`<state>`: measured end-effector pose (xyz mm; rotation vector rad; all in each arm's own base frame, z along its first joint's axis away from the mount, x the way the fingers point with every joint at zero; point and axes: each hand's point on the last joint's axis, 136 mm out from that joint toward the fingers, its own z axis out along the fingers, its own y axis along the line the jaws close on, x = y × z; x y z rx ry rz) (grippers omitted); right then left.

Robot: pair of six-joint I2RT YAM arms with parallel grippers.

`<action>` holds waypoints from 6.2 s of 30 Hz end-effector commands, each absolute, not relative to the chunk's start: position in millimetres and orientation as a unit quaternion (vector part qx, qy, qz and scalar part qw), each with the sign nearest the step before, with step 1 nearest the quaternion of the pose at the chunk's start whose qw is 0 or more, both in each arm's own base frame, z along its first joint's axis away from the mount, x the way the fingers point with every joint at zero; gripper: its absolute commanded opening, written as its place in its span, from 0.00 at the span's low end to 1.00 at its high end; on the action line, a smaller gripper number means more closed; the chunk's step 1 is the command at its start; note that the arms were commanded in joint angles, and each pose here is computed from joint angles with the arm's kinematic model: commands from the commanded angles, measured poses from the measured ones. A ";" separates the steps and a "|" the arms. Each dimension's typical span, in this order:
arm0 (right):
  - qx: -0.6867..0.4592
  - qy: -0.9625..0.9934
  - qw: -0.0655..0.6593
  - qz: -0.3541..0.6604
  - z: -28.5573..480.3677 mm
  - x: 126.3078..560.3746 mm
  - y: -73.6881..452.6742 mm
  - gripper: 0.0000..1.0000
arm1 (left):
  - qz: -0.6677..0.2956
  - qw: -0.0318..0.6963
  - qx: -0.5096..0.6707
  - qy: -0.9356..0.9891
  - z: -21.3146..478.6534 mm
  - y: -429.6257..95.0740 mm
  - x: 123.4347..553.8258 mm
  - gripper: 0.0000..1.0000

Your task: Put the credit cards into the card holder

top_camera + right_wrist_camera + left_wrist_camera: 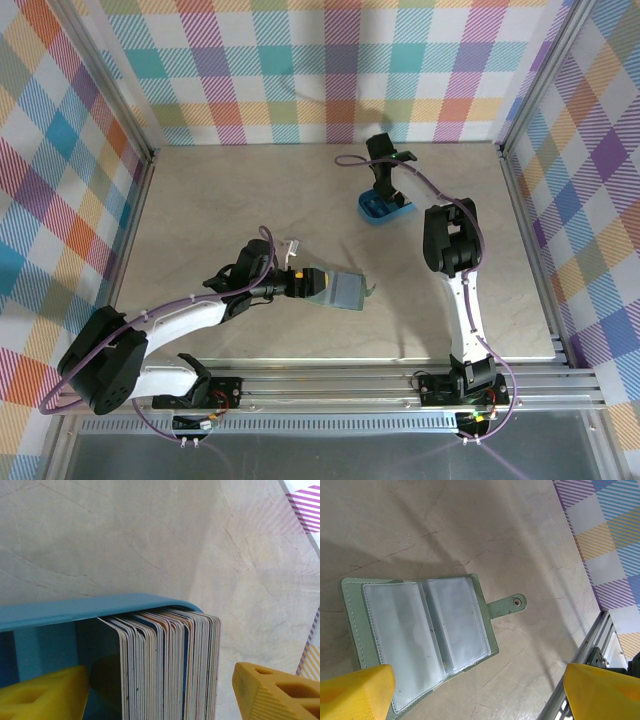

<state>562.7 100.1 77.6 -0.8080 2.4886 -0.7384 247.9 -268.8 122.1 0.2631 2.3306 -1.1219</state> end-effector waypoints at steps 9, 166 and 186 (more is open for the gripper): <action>-0.270 0.885 0.251 -0.284 115.5 569.9 97.9 0.63 | -0.408 0.269 0.081 0.868 120.9 -261.9 250.5 0.87; 0.040 0.768 0.330 0.547 242.7 229.3 288.7 0.55 | -0.591 0.424 -0.159 0.667 288.5 -226.8 255.4 0.00; 0.105 0.716 0.224 0.652 256.4 228.2 317.4 0.34 | -0.611 0.389 -0.155 0.671 285.7 -241.5 255.0 0.00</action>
